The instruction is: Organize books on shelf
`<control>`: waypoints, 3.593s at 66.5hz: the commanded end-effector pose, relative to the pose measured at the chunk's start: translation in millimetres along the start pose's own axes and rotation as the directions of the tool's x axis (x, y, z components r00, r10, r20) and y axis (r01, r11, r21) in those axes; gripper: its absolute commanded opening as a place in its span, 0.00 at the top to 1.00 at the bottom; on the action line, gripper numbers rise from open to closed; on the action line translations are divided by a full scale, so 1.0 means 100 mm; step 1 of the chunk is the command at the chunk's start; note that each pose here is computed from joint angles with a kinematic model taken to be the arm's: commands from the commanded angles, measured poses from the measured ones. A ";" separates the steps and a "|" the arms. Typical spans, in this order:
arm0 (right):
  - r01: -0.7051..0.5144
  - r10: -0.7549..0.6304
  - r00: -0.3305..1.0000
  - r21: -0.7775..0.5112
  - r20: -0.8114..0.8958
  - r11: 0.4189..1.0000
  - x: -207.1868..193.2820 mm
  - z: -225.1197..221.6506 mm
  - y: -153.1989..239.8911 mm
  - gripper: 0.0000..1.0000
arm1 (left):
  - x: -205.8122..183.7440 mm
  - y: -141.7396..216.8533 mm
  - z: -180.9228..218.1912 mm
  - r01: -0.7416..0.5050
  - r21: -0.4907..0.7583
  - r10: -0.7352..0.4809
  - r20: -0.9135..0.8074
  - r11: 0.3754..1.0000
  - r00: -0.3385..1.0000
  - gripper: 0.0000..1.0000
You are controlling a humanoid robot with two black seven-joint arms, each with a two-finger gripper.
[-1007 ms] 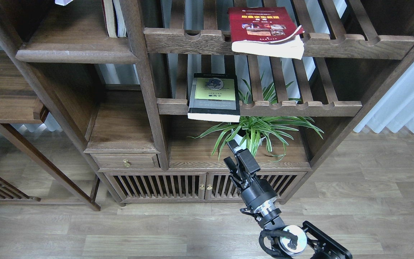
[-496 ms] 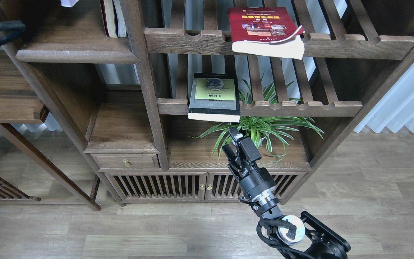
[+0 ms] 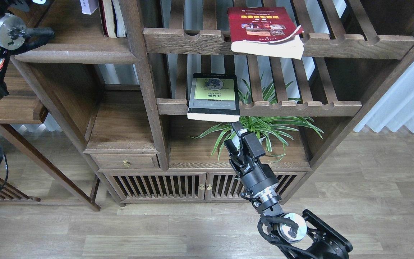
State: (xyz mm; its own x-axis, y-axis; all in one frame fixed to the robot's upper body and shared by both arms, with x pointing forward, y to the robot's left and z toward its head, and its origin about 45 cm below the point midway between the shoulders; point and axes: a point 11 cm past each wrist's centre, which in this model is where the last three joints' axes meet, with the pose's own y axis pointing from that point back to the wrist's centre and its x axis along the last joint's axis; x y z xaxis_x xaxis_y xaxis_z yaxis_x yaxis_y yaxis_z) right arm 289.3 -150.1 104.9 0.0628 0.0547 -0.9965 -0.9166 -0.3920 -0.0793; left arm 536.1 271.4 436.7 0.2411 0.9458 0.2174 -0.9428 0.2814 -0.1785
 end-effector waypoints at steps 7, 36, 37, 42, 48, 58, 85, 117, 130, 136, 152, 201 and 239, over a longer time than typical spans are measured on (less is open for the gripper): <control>0.012 -0.012 1.000 -0.026 -0.008 1.000 -0.04 0.05 -0.05 0.00 | 0.04 0.03 0.12 0.005 -0.032 -0.004 0.006 0.999 1.000 0.03; 0.116 -0.116 0.993 -0.093 0.009 0.989 -0.39 0.21 -0.12 0.00 | 0.06 0.76 0.09 0.139 -0.069 -0.144 -0.063 0.988 0.988 0.00; 0.118 -0.117 0.993 -0.094 0.010 0.989 -0.39 0.22 -0.13 0.00 | 0.07 0.78 0.08 0.142 -0.067 -0.147 -0.063 0.988 0.987 0.00; 0.140 -0.139 0.990 -0.100 0.018 0.985 -0.47 0.25 -0.14 0.00 | 0.11 0.98 0.03 0.166 -0.061 -0.170 -0.071 0.984 0.983 0.00; 0.176 -0.173 0.984 -0.106 0.033 0.979 -0.58 0.30 -0.17 0.00 | 0.21 1.19 -0.03 0.189 -0.065 -0.196 -0.118 0.980 0.973 0.00; 0.226 -0.222 0.974 -0.105 0.053 0.968 -0.74 0.35 -0.22 0.00 | 0.25 1.54 -0.28 0.299 -0.076 -0.308 -0.258 0.951 0.916 0.00; 0.156 -0.168 0.981 -0.123 -0.101 0.980 -1.05 0.31 -0.62 0.00 | 1.25 2.62 -1.29 -0.037 0.193 0.139 -0.551 0.981 0.823 0.00; 0.173 -0.165 0.973 0.037 -0.159 0.984 -1.37 -0.24 -0.91 0.00 | 1.57 2.91 -1.63 -0.184 0.247 0.303 -0.645 0.951 0.702 0.00; 0.206 -0.203 0.966 0.003 -0.157 0.979 -1.48 -0.12 -0.89 0.00 | 1.61 2.94 -1.65 -0.204 0.247 0.319 -0.659 0.947 0.681 0.00; 0.202 -0.205 0.966 -0.036 -0.158 0.979 -1.37 0.02 -0.80 0.00 | 1.62 2.93 -1.64 -0.208 0.241 0.317 -0.665 0.948 0.676 0.00; 0.225 -0.239 0.954 -0.093 -0.182 0.970 -1.28 0.18 -0.69 0.00 | 1.65 2.94 -1.61 -0.216 0.233 0.317 -0.668 0.948 0.673 0.00; 0.228 -0.209 0.955 0.073 -0.210 0.971 -1.68 -0.39 -0.97 0.01 | 1.71 2.95 -1.55 -0.245 0.204 0.318 -0.687 0.948 0.654 0.00; 0.207 -0.183 0.972 0.171 -0.149 0.963 -1.65 -0.67 -0.90 0.25 | 1.75 2.95 -1.51 -0.258 0.192 0.317 -0.690 0.947 0.651 0.00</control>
State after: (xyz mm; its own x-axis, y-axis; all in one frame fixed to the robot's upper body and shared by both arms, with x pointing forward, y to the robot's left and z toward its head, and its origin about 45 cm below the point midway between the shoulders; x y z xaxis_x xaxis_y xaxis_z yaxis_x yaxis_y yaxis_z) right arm 388.8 -181.1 278.3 0.2969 -0.0130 -0.9548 -0.9322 -0.2207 -0.2869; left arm 334.7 543.7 276.0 0.0168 0.8165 -0.5771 -0.9993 -0.0055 -0.0369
